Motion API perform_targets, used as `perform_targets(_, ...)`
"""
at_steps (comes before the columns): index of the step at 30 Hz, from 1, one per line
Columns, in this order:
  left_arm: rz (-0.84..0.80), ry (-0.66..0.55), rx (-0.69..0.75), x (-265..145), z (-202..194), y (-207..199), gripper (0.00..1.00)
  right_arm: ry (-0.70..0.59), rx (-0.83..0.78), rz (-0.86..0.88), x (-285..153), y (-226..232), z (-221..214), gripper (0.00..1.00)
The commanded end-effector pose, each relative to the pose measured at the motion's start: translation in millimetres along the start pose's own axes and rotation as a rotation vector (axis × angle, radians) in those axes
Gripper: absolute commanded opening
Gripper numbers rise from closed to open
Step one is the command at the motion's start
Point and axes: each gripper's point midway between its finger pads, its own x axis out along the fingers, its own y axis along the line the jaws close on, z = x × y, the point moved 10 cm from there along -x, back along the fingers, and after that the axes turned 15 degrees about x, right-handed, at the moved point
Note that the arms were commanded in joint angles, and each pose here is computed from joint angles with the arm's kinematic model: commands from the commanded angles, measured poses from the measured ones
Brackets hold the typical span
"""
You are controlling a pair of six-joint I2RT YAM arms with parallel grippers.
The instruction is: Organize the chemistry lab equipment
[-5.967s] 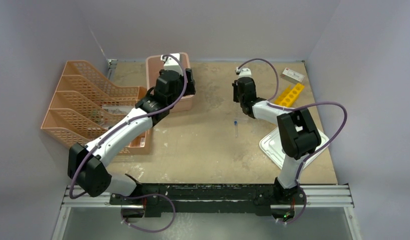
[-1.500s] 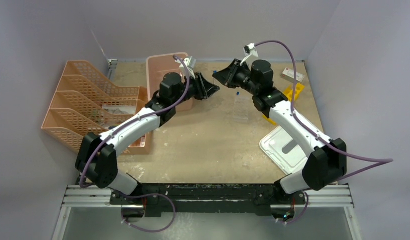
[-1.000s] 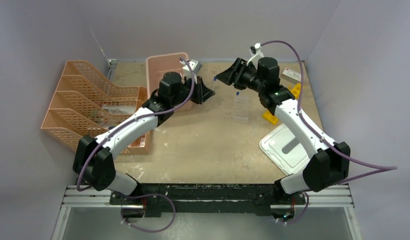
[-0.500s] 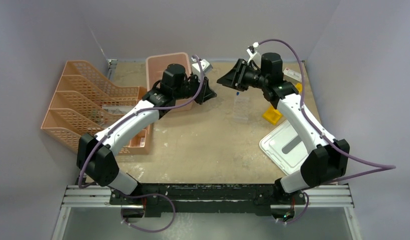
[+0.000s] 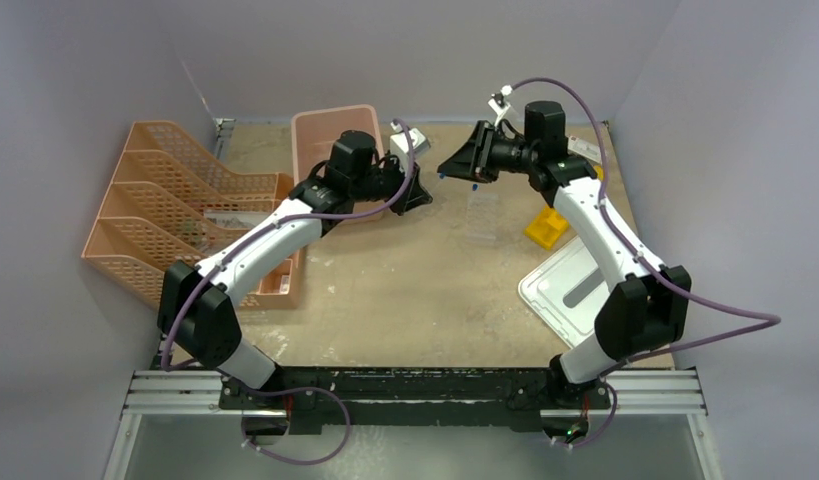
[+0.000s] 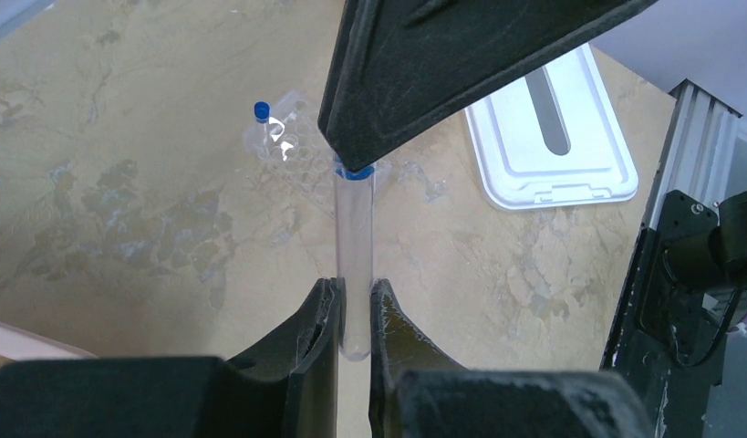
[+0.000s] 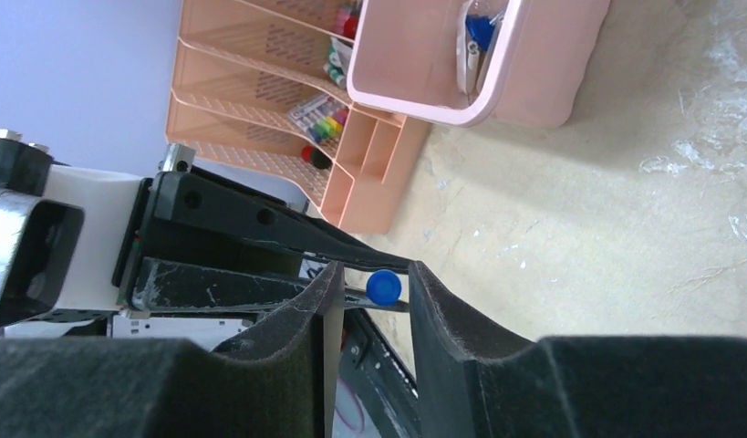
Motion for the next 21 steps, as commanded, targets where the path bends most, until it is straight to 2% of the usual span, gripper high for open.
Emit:
perform_targets(1,0.001,-0.055,0.060,-2,17,5,0.00,0.083,-0.054,0.047,-3,9,1,0.35)
perform_targets(2,0.008,-0.057,0.061,-3,19,6,0.00,0.103,-0.062,0.053,-2,7,0,0.34)
perform_targets(6,0.008,-0.069,0.073,-5,24,6,0.00,0.127,-0.099,0.019,-4,5,1,0.17)
perform_targets(12,0.027,-0.053,0.079,-7,23,7,0.00,0.074,-0.147,0.002,-6,10,7,0.09)
perform_targets(16,0.168,-0.032,0.020,-10,26,15,0.44,-0.031,-0.198,-0.047,-12,13,13,0.07)
perform_targets(17,0.213,-0.028,0.004,-11,26,18,0.53,-0.077,-0.216,-0.085,-15,12,15,0.07)
perform_targets(19,0.283,-0.022,-0.027,-13,25,21,0.59,-0.177,-0.257,-0.192,-21,8,21,0.07)
perform_targets(21,0.349,-0.027,-0.064,-16,22,22,0.60,-0.282,-0.309,-0.317,-29,0,27,0.08)
